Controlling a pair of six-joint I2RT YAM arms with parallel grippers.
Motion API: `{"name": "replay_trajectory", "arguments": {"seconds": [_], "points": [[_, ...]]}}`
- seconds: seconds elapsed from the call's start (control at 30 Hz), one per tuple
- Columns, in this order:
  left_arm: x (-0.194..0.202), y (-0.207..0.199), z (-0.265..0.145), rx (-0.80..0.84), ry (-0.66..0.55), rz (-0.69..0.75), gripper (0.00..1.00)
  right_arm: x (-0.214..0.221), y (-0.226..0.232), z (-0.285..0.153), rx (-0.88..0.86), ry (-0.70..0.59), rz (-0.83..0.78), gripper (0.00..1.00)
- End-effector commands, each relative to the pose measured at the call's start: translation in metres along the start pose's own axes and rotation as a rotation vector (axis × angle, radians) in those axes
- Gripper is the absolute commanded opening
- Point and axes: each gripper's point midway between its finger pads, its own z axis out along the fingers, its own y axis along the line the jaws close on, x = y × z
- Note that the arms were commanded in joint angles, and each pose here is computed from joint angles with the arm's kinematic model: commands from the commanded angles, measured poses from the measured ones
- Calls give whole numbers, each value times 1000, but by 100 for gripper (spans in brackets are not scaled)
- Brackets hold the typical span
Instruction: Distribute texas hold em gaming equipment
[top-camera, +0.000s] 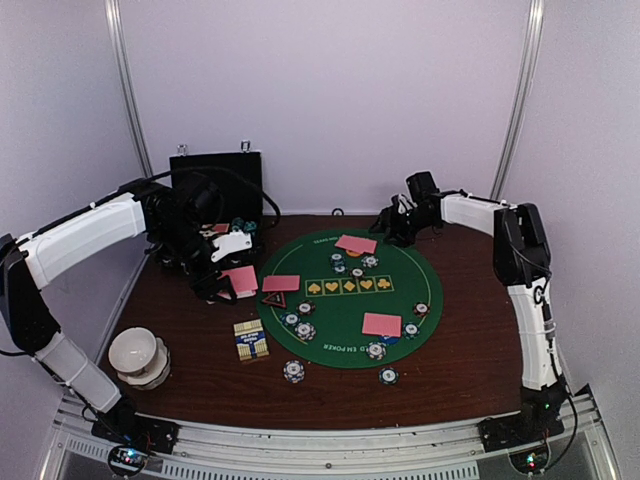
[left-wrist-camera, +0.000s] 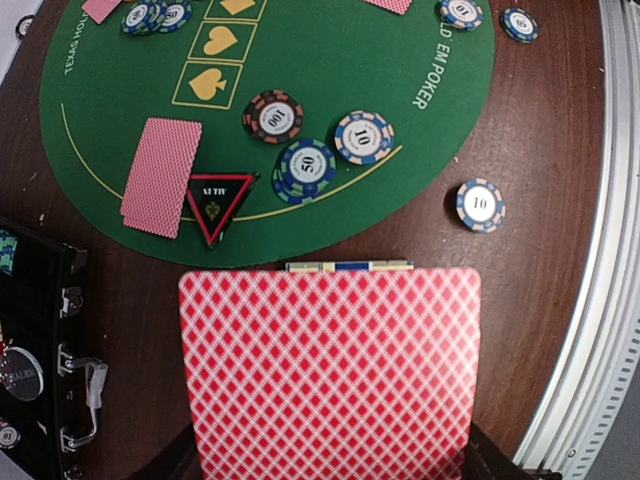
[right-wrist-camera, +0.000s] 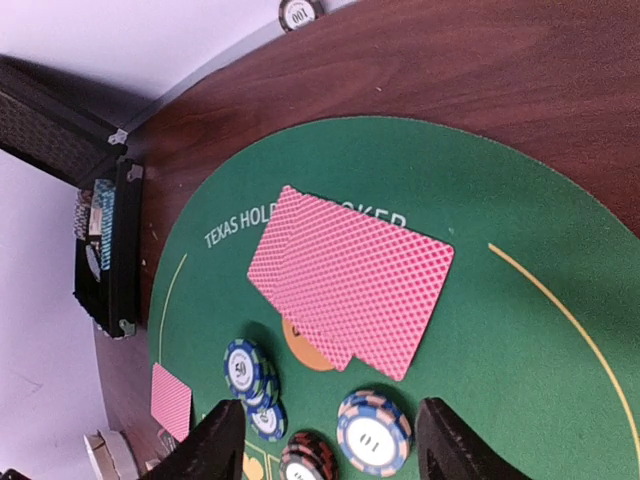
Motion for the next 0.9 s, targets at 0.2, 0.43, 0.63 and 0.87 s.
{"name": "replay_trajectory", "arguments": {"seconds": [0.2,0.43,0.63,0.87], "points": [[-9,0,-13,-18,-52,21,0,37,90,-77,-132,-70,-134,69],[-12,1,-12,-16,-58,20,0,130,167,-94,-314,30,-202,70],[-15,3,-12,-13,-65,16,0,216,229,-88,-481,175,-235,73],[-16,3,-10,-6,-67,13,0,264,276,-72,-614,260,-217,73]]}}
